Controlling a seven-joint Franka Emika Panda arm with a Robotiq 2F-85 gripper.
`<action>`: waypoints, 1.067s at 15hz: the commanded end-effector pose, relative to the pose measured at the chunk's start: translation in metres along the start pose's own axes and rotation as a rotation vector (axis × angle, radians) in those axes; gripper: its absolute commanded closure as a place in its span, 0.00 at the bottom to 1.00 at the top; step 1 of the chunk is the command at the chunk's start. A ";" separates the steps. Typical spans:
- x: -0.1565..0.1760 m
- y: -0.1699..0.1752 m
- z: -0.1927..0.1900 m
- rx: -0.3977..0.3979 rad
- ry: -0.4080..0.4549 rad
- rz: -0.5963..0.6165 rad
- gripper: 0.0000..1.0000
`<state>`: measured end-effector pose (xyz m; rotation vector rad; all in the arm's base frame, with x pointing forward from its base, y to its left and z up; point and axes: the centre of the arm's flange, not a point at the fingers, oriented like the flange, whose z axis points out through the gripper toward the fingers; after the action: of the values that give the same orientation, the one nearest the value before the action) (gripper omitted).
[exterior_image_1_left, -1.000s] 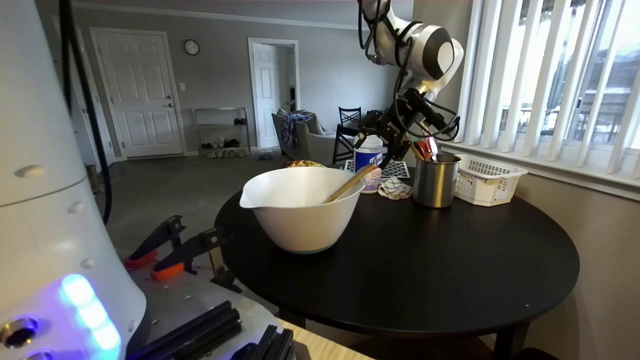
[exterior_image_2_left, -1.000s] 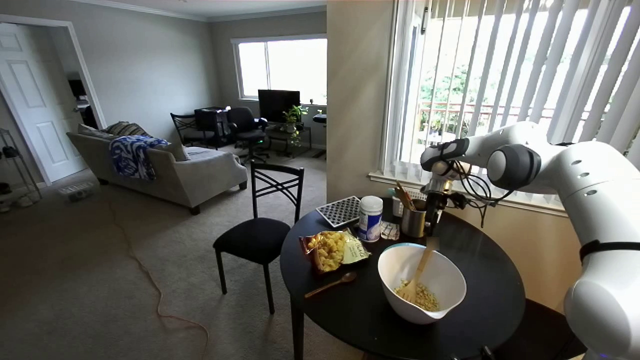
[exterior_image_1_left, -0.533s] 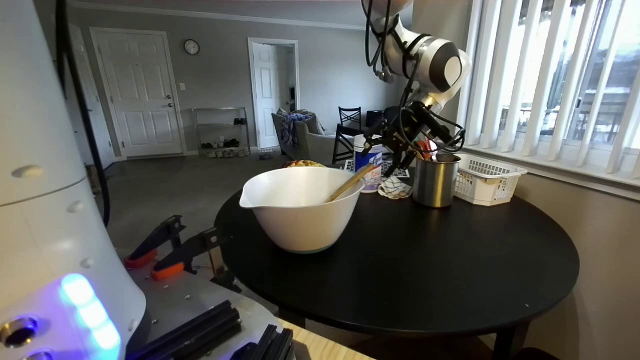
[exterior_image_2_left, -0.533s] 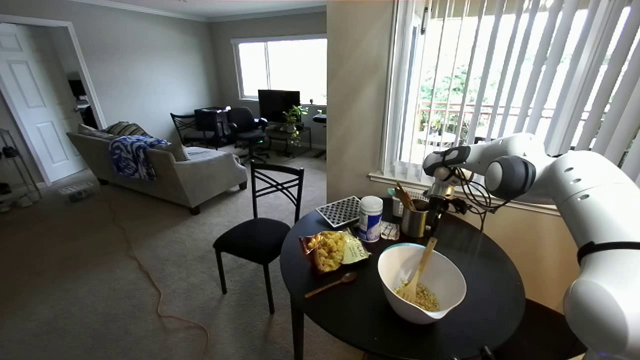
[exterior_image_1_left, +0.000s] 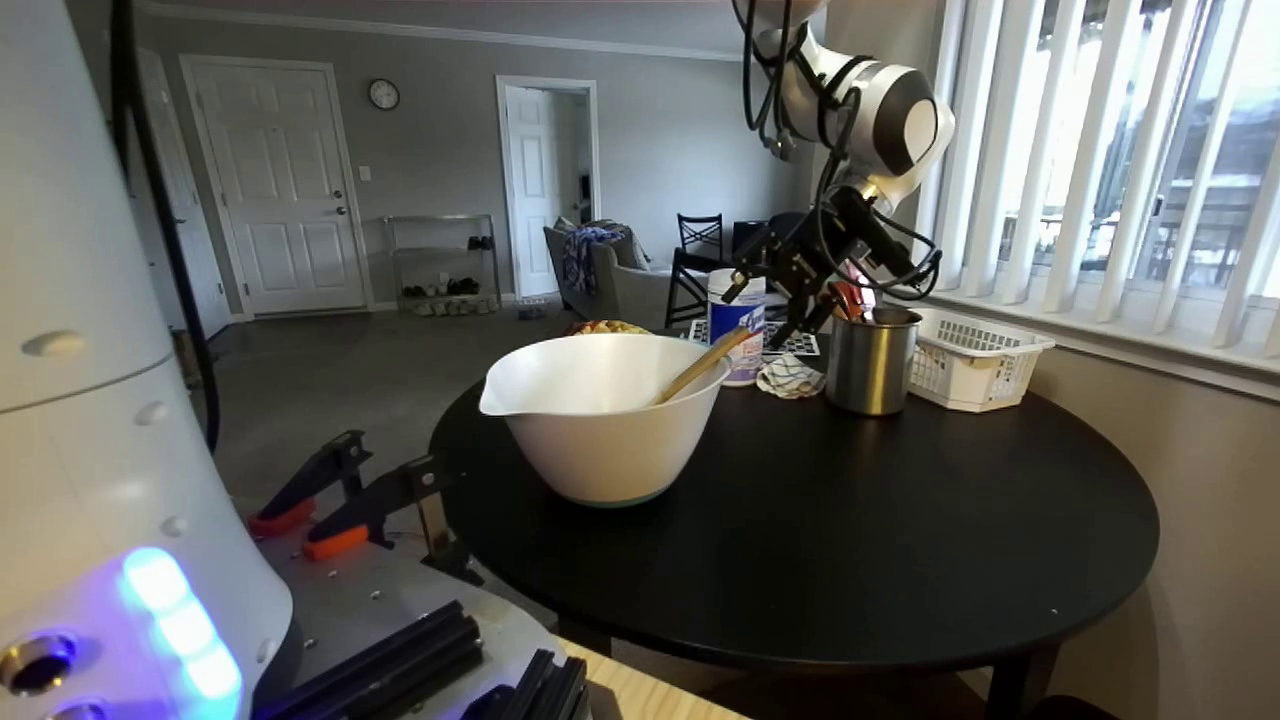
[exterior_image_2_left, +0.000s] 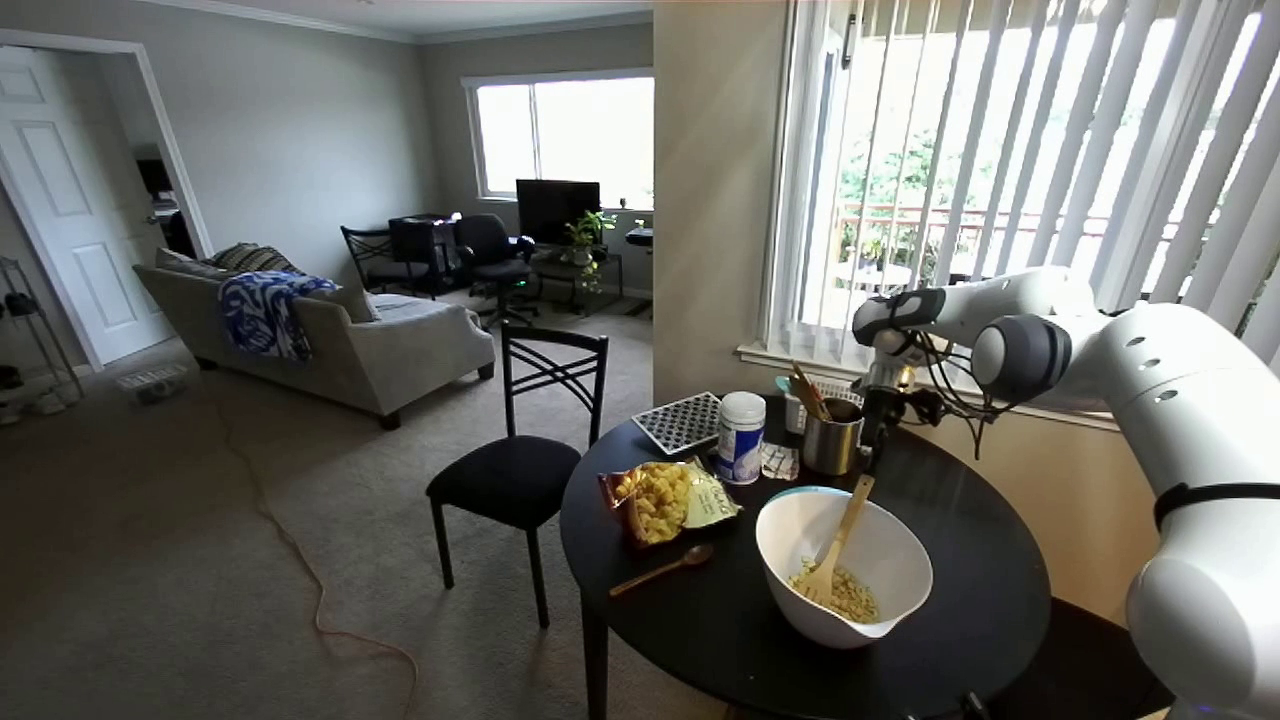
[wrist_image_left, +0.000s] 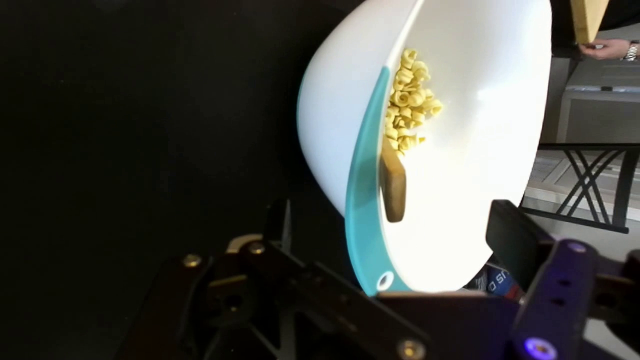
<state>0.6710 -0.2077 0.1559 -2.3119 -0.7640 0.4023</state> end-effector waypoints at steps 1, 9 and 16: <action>-0.008 -0.004 -0.001 0.002 0.016 0.007 0.00; -0.012 -0.014 0.004 -0.033 0.028 0.018 0.00; 0.001 0.009 0.003 -0.050 0.034 0.010 0.00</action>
<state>0.6739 -0.2113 0.1481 -2.3638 -0.7541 0.3506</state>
